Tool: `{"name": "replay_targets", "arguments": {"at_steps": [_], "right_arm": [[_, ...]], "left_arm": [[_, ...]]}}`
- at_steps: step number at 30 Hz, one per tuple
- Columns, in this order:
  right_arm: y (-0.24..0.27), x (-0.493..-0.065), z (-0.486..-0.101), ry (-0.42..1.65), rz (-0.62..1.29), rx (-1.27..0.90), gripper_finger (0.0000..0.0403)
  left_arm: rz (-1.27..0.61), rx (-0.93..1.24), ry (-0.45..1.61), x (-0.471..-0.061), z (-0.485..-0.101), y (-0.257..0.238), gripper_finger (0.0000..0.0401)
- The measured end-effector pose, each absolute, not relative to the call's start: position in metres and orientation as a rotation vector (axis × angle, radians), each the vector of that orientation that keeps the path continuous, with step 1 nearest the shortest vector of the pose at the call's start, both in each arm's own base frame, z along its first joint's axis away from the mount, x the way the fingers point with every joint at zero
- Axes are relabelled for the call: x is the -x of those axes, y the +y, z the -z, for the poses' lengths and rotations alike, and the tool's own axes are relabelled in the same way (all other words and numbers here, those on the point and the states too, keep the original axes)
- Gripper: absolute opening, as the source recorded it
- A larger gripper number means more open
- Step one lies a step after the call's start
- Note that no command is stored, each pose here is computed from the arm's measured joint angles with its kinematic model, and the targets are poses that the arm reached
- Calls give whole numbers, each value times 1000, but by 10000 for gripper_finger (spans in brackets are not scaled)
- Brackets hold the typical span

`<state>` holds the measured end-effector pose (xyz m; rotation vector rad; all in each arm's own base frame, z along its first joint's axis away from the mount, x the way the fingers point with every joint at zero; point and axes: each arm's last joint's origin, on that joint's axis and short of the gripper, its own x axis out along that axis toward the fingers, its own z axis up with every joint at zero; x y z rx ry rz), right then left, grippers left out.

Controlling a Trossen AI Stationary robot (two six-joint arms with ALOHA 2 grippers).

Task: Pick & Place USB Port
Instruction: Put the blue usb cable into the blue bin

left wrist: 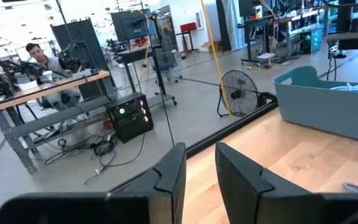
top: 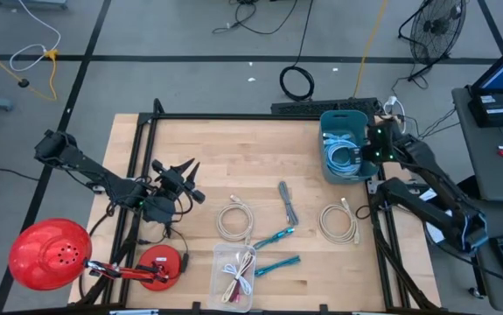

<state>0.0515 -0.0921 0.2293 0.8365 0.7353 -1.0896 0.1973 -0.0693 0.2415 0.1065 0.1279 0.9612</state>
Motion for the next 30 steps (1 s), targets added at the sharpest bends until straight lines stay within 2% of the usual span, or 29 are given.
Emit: {"name": "replay_targets", "arguments": {"at_steps": [6, 15, 20, 30], "right_arm": [[-96, -58, -226, 799, 1206, -779, 0], [-97, -74, -215, 931, 1151, -797, 0], [-99, -78, -210, 989, 1230, -766, 0], [-103, -90, -189, 1074, 1177, -814, 0]], "left_arm": [[-961, -113, 132, -197, -241, -69, 90], [-961, -117, 135, -197, -241, -69, 90], [-948, -111, 137, -197, -241, -69, 90], [-947, -113, 140, -197, -240, -69, 90]]}}
